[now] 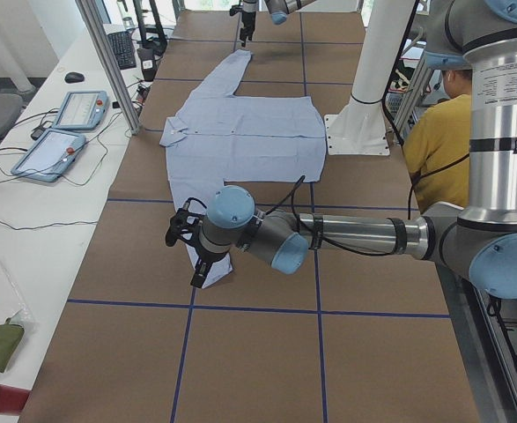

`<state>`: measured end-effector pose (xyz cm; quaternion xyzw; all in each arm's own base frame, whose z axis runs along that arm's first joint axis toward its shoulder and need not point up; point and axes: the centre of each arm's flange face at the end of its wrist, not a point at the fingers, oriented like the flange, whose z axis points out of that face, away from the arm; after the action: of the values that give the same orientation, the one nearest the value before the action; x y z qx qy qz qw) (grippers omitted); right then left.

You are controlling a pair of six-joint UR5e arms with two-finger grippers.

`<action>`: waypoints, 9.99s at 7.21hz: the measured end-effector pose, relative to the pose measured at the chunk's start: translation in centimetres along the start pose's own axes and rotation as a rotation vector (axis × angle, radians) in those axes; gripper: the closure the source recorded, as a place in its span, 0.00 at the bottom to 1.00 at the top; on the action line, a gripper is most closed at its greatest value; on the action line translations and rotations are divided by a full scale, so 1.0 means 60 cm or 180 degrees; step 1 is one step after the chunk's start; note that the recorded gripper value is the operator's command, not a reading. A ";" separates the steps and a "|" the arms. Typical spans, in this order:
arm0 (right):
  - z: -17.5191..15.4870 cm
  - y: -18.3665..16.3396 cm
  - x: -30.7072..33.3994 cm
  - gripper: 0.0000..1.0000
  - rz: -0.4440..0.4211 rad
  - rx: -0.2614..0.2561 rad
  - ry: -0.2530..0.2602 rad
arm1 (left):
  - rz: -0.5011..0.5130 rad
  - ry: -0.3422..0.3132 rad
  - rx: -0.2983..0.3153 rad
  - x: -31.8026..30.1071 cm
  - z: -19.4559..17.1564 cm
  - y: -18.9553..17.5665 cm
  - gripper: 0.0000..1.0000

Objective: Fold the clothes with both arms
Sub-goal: 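Grasp the sleeve cuff nearest the right gripper and lift it, then carry the sleeve across the shirt body toward the collar with the right gripper, then release the sleeve near the collar while the left gripper grasps the other cuff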

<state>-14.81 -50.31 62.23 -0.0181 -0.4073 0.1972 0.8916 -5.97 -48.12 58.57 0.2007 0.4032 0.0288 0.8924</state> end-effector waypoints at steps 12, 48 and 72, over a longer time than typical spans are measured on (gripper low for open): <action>0.070 0.015 0.030 1.00 0.0346 -0.0184 0.0181 | 0.0053 0.0014 0.0051 0.013 -0.009 -0.018 0.01; -0.073 0.309 -1.071 0.01 0.0276 0.0631 -0.1112 | -0.0564 0.0129 -0.0078 0.017 0.154 -0.054 0.02; -0.122 0.209 -0.780 0.00 0.0171 0.0684 -0.1074 | -0.1497 0.0936 -0.0240 0.423 0.279 -0.162 1.00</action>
<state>-41.26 -54.97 21.28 0.0996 -0.5270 0.2634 0.8019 22.27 -57.25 46.85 0.0619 0.5625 -0.1352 0.8133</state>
